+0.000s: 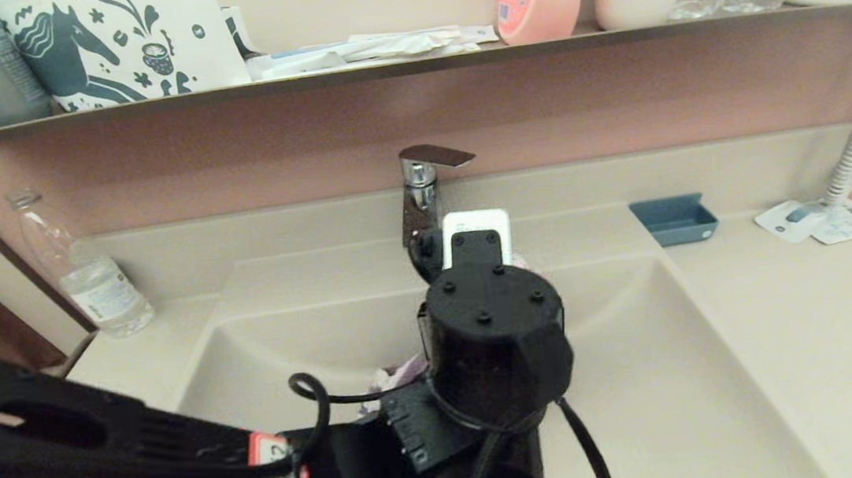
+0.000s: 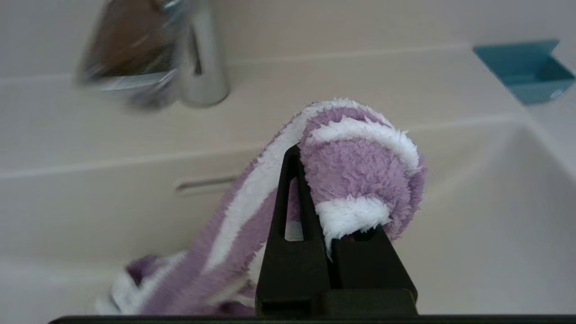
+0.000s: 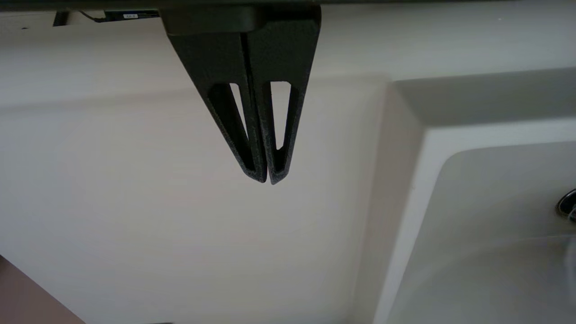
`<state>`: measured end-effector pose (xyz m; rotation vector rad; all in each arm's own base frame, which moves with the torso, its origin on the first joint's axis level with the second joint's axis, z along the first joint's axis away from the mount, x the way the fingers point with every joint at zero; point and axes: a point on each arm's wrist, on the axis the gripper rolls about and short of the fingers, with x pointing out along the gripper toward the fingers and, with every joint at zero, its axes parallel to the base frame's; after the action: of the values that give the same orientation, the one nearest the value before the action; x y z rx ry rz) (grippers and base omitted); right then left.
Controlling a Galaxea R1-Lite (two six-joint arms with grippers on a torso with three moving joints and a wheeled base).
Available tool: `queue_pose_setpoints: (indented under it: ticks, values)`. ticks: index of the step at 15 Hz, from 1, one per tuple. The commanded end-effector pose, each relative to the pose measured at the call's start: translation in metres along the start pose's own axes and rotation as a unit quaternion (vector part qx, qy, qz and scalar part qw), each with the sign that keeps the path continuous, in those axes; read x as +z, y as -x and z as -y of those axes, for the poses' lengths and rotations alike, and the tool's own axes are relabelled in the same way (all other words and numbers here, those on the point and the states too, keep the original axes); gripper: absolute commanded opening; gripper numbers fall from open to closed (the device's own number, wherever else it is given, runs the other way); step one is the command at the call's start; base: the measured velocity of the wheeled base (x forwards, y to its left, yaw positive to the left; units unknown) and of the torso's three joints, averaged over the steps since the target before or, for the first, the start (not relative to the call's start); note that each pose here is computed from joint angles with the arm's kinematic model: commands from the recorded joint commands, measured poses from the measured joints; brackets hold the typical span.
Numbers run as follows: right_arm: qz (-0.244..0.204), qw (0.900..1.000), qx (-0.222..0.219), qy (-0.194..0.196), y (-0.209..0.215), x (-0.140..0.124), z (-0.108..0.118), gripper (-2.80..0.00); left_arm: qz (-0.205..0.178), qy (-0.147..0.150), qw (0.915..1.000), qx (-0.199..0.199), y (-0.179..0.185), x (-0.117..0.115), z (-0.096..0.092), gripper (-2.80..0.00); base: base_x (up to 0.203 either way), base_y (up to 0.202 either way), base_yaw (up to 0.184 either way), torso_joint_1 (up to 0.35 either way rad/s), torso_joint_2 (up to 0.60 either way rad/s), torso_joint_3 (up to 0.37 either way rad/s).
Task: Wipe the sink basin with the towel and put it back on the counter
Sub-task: Wipe the sink
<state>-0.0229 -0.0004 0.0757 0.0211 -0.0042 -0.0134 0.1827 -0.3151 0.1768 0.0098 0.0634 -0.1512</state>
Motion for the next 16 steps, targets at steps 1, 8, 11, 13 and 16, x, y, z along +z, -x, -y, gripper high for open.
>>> queue_pose_setpoints:
  ticks: [1, 8, 11, 13, 16]
  values:
    - [0.000, 1.000, 0.000, 0.000, 0.000, 0.000, 0.000, -2.80, -0.004, -0.013, 0.9996, 0.026, -0.023, -0.008, 0.025, -2.80, 0.000, 0.000, 0.000, 0.000, 0.00, 0.000]
    - [0.000, 1.000, 0.000, 0.000, 0.000, 0.000, 0.000, -2.80, 0.015, -0.061, 0.9950, 0.078, -0.072, -0.014, 0.063, -2.80, 0.000, 0.000, 0.000, 0.000, 0.00, 0.000]
    - [0.000, 1.000, 0.000, 0.000, 0.000, 0.000, 0.000, -2.80, 0.007, -0.112, 0.9901, 0.084, -0.097, -0.022, 0.052, -2.80, 0.000, 0.000, 0.000, 0.000, 0.00, 0.000]
    - [0.000, 1.000, 0.000, 0.000, 0.000, 0.000, 0.000, -2.80, 0.004, -0.136, 0.9875, 0.080, -0.108, -0.025, 0.048, -2.80, 0.000, 0.000, 0.000, 0.000, 0.00, 0.000]
    - [0.000, 1.000, 0.001, 0.000, 0.000, 0.000, 0.000, -2.80, 0.018, -0.150, 0.9852, 0.081, -0.127, -0.017, 0.046, -2.80, 0.000, 0.000, 0.000, 0.000, 0.00, 0.000]
